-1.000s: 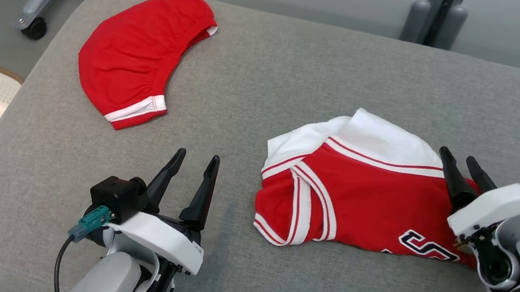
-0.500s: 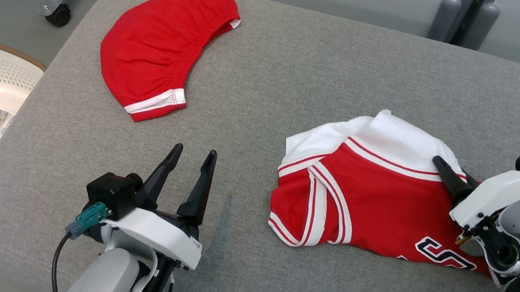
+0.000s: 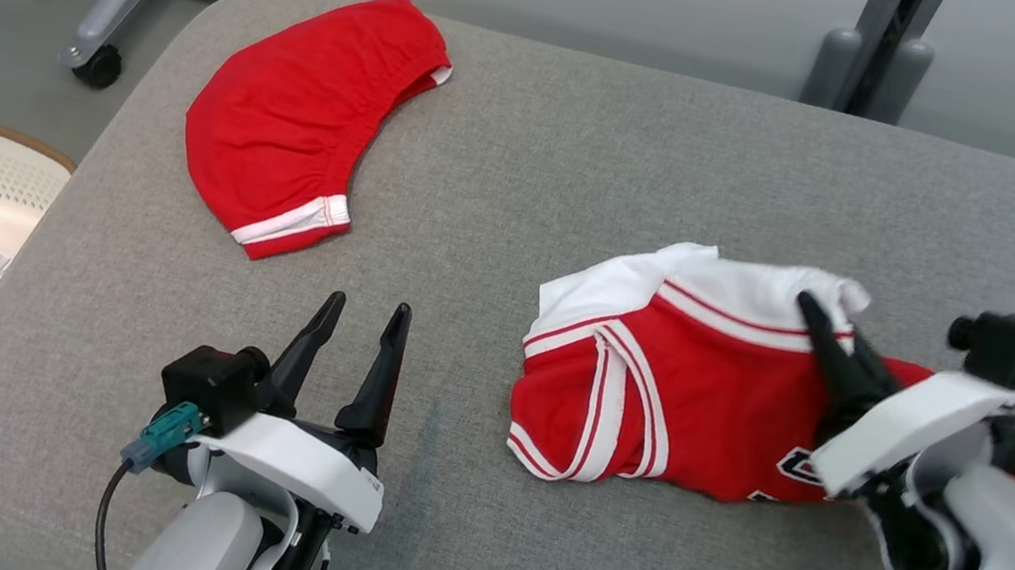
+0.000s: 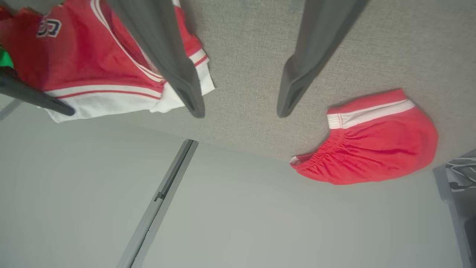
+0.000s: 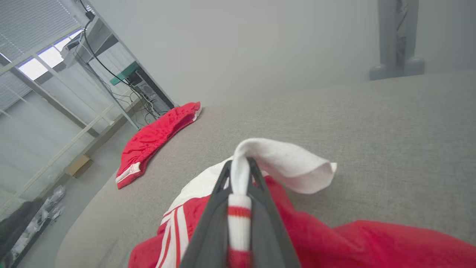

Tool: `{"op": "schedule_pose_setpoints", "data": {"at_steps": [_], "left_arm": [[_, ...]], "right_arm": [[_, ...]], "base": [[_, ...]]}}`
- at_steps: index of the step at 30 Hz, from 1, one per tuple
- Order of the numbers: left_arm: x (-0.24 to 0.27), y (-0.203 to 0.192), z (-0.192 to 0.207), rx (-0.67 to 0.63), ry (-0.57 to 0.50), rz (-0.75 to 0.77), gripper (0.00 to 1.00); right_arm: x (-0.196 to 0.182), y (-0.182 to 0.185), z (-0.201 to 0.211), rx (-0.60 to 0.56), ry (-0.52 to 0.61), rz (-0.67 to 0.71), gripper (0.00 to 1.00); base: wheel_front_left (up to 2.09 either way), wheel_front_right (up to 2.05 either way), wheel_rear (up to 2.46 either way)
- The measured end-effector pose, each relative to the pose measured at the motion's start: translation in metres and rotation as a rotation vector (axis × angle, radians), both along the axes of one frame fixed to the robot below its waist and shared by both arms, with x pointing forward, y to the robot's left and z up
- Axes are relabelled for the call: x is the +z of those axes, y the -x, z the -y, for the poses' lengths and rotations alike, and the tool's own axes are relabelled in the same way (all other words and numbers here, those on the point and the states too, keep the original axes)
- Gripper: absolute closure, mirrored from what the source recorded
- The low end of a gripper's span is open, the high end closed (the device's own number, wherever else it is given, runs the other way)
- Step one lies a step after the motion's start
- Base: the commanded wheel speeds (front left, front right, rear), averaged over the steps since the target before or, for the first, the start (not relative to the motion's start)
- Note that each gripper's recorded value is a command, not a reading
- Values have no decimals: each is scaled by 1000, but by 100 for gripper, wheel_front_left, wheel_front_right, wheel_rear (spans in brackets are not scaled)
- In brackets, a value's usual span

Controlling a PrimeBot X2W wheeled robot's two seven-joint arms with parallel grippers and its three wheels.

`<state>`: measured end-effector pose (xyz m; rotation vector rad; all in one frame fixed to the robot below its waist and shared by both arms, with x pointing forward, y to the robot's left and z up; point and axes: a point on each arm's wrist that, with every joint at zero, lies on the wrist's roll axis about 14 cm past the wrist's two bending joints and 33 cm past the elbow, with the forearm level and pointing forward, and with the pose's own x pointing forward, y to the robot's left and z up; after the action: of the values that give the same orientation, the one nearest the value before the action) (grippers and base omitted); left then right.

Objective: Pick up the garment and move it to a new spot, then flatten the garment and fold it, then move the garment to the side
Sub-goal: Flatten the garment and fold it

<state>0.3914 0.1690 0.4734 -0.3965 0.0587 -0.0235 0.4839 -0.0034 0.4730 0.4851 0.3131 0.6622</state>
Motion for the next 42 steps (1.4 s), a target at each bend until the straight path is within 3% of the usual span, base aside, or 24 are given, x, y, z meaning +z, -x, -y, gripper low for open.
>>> {"op": "schedule_pose_setpoints", "data": {"at_steps": [12,17,18,23,25,27,28,29,39,42], "left_arm": [[10,3,12,-46,-5,29,0],[12,5,19,-65,-5,33,0],[11,8,22,-74,-2,29,0],[11,9,23,-76,3,30,0],[11,9,23,-76,3,30,0],[11,9,24,-77,3,30,0],[11,9,24,-77,3,30,0],[11,9,24,-78,4,29,0],[11,8,29,-91,9,27,0],[13,8,35,-112,8,35,0]], "right_arm": [[1,99,-34,267,60,112,100],[-23,142,-36,366,121,73,100],[-39,171,-36,451,167,41,100],[-38,196,-45,543,174,25,99],[-41,202,-43,570,200,18,89],[-52,206,-36,584,248,16,61],[-57,204,-31,576,267,14,9],[-60,202,-28,564,279,14,0],[-58,186,-17,488,268,22,0],[-38,162,-4,395,223,45,0]], "base": [[0,0,0],[0,0,0],[0,0,0],[0,0,0],[0,0,0],[0,0,0],[0,0,0],[0,0,0],[0,0,0],[0,0,0]]}}
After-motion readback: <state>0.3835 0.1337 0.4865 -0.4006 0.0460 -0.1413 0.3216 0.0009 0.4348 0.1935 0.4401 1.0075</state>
